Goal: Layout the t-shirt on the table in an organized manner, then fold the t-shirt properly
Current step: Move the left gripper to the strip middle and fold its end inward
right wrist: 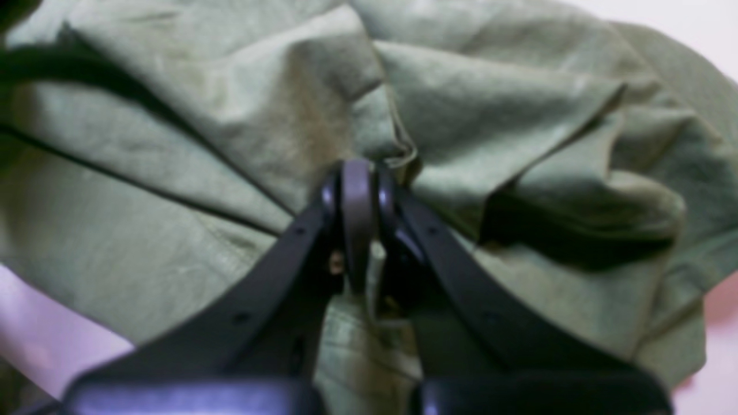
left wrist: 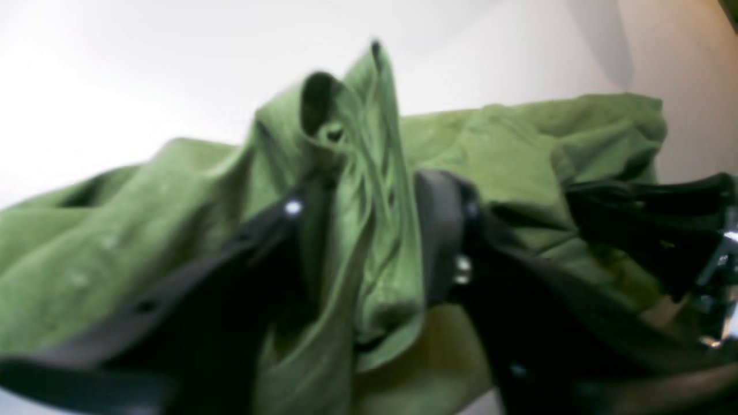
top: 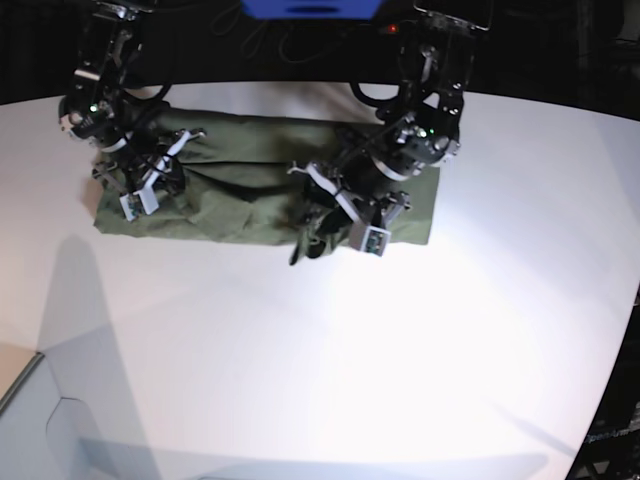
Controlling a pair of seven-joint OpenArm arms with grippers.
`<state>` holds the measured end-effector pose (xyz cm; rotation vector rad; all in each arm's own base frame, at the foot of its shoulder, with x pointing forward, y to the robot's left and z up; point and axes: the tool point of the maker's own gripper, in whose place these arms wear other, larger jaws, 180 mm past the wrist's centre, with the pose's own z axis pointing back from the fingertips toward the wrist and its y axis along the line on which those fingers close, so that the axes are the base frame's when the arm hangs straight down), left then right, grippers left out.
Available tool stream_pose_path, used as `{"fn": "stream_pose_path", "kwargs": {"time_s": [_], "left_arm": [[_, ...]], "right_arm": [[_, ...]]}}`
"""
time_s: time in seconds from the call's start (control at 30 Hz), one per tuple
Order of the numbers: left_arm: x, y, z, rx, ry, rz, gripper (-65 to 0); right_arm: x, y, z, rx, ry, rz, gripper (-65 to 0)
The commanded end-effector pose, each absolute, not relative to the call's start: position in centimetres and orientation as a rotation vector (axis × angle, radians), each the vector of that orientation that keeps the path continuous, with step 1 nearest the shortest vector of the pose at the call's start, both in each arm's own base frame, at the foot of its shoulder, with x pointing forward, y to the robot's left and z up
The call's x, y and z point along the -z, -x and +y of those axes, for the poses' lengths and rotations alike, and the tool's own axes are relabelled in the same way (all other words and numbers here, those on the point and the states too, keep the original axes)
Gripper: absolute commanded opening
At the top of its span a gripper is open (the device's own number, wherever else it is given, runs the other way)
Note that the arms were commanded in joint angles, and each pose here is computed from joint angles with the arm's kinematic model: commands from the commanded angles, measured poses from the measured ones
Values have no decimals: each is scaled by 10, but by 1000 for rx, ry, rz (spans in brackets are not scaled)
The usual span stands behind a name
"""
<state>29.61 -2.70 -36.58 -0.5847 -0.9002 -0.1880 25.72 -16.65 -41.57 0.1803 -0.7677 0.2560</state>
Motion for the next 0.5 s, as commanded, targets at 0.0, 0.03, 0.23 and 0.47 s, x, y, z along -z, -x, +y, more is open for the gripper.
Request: {"fn": "stream_pose_path", "kwargs": {"time_s": [0.0,0.03,0.23,0.47], "left_arm": [[347,-304,-32,190,618,-960,-353],[346,-304,-34,190,623,-961,-340],[303,-306,-40,157,722,-1049,-337],[304,-310,17,100,609,-1087,-339]], "right_arm": [[405,-265,-169,-258,-177,-809,-650],[405,-265,-169,-258,-177,-809,-650],[404,-267,-169,-259,-175,-814,-650],[401,-270,-169,-261,-173,-824,-650]]}}
